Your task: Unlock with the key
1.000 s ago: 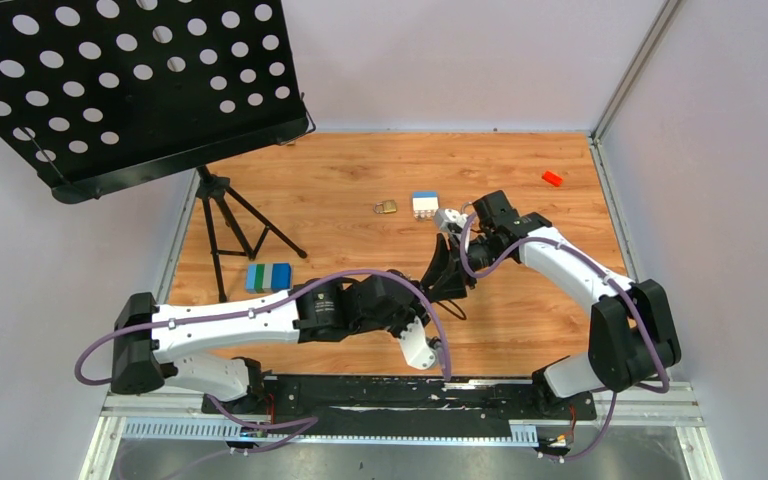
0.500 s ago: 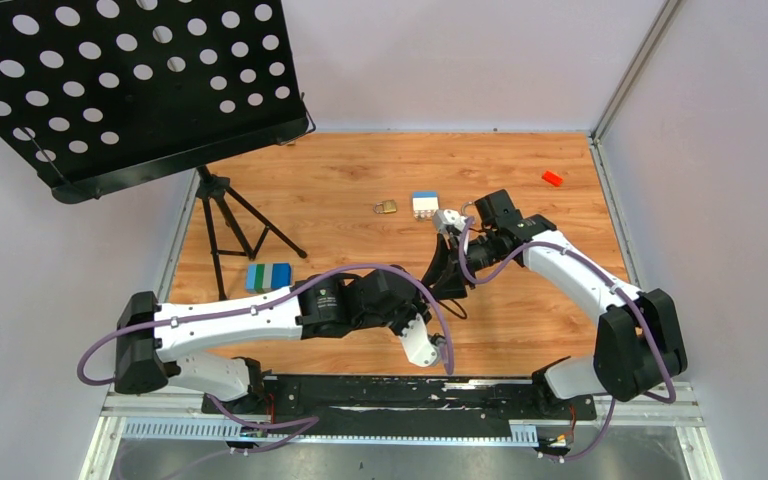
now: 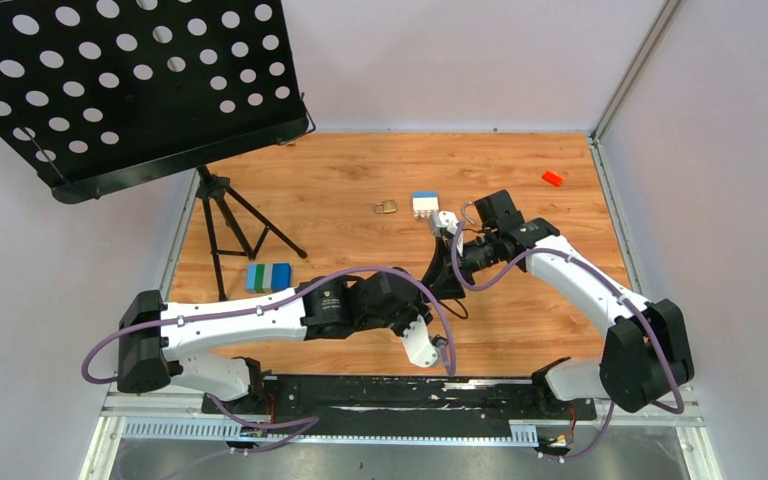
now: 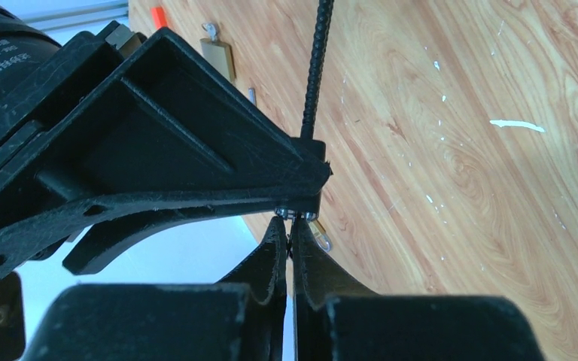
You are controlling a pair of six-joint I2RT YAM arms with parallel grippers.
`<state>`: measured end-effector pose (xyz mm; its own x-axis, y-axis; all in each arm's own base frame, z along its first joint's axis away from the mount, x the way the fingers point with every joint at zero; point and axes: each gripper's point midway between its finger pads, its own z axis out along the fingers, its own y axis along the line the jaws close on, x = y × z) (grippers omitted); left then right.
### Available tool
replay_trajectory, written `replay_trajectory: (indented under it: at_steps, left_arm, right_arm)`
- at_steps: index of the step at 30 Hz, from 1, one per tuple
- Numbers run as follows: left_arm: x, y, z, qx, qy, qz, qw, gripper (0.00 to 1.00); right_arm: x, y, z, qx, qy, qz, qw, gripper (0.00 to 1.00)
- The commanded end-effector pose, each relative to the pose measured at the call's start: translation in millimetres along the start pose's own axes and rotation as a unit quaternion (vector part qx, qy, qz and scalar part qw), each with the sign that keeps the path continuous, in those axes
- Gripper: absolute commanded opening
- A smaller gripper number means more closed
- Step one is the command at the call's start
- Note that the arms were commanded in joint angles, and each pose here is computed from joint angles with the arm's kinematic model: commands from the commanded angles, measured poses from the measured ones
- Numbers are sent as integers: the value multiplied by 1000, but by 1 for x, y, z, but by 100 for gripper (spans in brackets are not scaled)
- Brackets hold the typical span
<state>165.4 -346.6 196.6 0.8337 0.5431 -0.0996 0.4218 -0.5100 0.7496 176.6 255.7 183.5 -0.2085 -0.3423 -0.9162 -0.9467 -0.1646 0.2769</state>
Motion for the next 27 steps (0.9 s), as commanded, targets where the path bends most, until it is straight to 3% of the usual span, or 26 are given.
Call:
replay_trajectory:
  at_steps: [1, 5, 8, 17, 19, 23, 27]
  left_arm:
    - [-26, -40, 14, 66, -58, 12, 996, 5]
    - [-23, -33, 9, 49, -50, -2, 998, 9]
    - [-17, -24, 3, 28, -41, -17, 999, 17]
    - [13, -6, -25, -37, -45, -92, 994, 75]
    - [22, -4, -31, -50, -52, -133, 989, 83]
    - [41, 4, -45, -69, -91, -251, 961, 86]
    - [55, 15, -50, -68, -150, -396, 903, 82]
  right_arm:
    - [-48, -1, -6, 18, -35, -129, 991, 0]
    - [-40, -2, -5, 34, -17, -142, 989, 0]
    - [-31, -3, -5, 42, -5, -145, 988, 0]
    - [-20, -11, -11, 77, 25, -163, 983, 0]
    - [-20, -13, -13, 85, 28, -167, 982, 0]
    - [-20, -16, -16, 104, 32, -181, 977, 0]
    - [-23, -18, -19, 131, 36, -204, 969, 0]
